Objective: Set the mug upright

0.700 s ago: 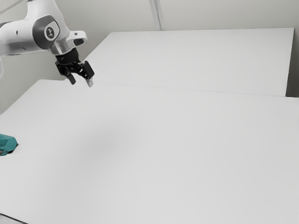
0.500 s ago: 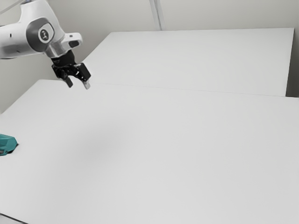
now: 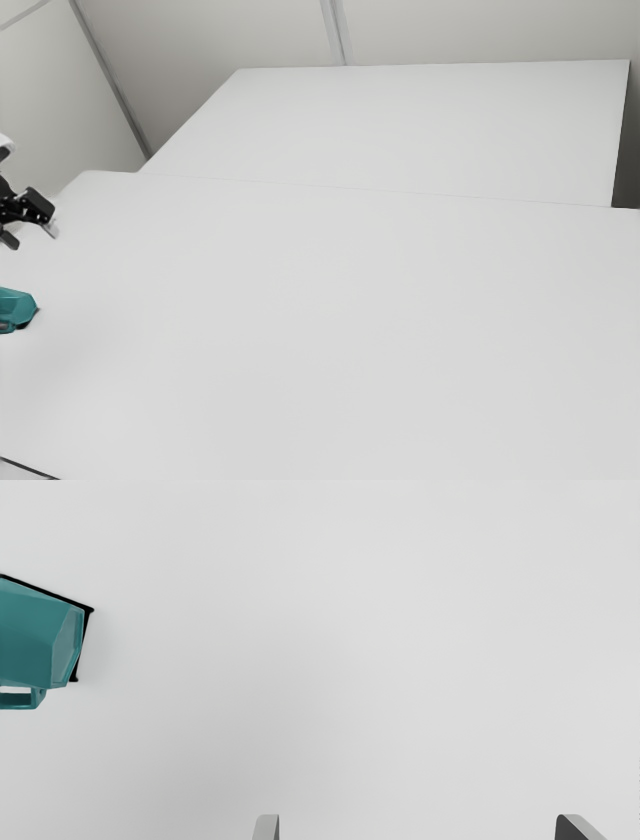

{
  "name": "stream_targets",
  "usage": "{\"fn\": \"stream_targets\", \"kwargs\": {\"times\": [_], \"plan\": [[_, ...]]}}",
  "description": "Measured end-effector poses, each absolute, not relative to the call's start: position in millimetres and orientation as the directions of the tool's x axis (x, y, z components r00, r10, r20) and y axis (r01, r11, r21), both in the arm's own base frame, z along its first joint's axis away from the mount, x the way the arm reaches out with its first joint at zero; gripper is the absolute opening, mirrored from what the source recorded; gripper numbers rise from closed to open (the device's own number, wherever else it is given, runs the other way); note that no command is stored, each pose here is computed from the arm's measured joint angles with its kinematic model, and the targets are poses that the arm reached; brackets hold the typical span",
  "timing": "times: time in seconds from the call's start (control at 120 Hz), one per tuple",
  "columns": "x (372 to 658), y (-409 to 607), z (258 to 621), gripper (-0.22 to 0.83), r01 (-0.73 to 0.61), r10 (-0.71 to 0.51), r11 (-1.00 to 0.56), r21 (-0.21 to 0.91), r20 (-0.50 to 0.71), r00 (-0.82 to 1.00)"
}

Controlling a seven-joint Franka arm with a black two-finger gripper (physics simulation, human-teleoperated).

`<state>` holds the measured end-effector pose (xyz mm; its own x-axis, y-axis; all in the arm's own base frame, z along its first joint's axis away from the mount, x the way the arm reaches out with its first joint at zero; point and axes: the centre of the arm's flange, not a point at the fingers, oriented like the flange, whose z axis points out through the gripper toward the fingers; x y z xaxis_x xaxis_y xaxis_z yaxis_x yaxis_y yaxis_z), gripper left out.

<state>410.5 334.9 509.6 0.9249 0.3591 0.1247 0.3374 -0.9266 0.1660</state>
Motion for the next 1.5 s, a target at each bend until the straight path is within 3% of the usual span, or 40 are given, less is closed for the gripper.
{"fn": "stream_targets", "kwargs": {"times": [0.3,0.467,0.875,1.142,1.292,1.5], "plan": [[316,435,488,0.62,0.350,0.423,-0.892,0.287,0.253,0.870],[266,489,449,0.62,0.327,0.430,-0.881,0.341,0.292,0.854],[193,590,384,0.61,0.082,0.255,-0.932,0.354,0.476,0.842],[211,618,335,0.59,-0.073,0.120,-0.951,0.301,0.574,0.810],[236,615,306,0.59,-0.135,0.070,-0.951,0.278,0.619,0.782],[254,620,288,0.58,-0.178,0.018,-0.958,0.223,0.671,0.742]]}}
